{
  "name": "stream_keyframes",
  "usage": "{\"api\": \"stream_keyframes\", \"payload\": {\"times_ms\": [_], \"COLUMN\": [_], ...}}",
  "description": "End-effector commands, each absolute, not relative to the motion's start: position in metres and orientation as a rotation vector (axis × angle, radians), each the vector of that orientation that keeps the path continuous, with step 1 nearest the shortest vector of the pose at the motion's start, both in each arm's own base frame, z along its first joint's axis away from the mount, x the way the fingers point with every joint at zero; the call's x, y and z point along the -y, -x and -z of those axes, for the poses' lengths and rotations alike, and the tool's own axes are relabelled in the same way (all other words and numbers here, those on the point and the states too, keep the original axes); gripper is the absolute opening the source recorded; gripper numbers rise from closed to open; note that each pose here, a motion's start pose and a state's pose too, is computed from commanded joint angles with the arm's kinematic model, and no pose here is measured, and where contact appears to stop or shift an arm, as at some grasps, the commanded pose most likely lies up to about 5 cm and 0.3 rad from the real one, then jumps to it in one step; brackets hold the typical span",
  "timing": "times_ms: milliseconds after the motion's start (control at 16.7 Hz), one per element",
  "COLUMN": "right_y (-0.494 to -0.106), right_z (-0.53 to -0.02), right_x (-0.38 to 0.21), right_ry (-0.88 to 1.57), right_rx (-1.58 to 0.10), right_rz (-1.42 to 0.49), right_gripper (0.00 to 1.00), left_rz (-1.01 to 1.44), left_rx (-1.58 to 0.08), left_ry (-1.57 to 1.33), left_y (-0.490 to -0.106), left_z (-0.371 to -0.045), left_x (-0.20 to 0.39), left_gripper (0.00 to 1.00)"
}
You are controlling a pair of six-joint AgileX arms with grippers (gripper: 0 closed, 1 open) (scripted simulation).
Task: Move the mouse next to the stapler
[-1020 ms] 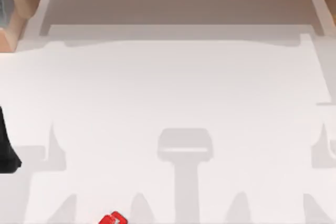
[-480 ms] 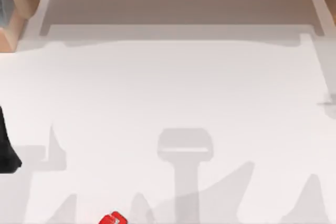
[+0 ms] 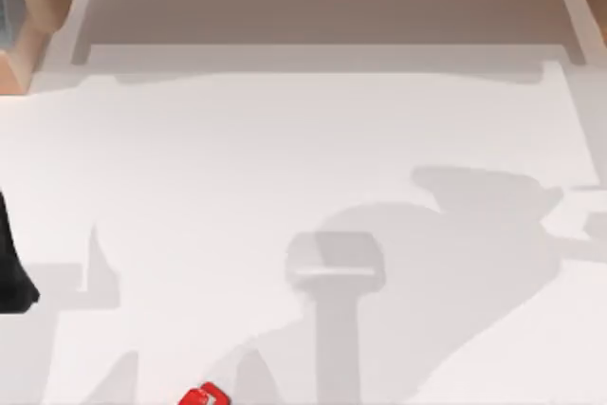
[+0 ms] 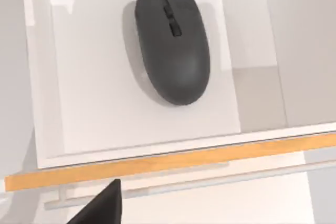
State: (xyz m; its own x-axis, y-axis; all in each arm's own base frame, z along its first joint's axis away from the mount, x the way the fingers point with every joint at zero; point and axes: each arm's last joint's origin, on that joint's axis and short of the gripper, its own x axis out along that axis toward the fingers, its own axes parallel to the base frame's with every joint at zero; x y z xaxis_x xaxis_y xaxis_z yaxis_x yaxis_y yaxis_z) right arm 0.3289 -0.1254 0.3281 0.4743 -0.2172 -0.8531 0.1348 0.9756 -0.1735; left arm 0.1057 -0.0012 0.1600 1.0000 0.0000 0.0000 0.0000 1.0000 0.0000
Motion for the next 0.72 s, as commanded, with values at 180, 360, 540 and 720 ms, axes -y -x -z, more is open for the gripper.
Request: {"api": "stream_keyframes", "payload": {"times_ms": [180,360,540,720], "right_y": [-0.380,-0.420,-0.448,-0.466], "right_z": [-0.298,-0.259,-0.222,-0.191], "right_x": [0.151,0.168,0.174,0.176], "right_ry": [0.103,0.116,0.123,0.116], "right_rx": [-1.210,-1.326,-1.400,-1.440], "right_rz": [0.156,0.081,0.004,-0.061], "right_gripper": [1.00,1.00,1.00,1.00], "left_rz": [0.000,0.000,0.000,0.000], "left_rx": [0.000,0.000,0.000,0.000], "left_ry": [0.000,0.000,0.000,0.000], "left_y": [-0.106,-0.106,-0.106,-0.106], "left_z": [-0.160,-0.160,-0.160,-0.160], "left_x": [0.001,0.001,0.001,0.001], "left_gripper": [1.00,1.00,1.00,1.00]}}
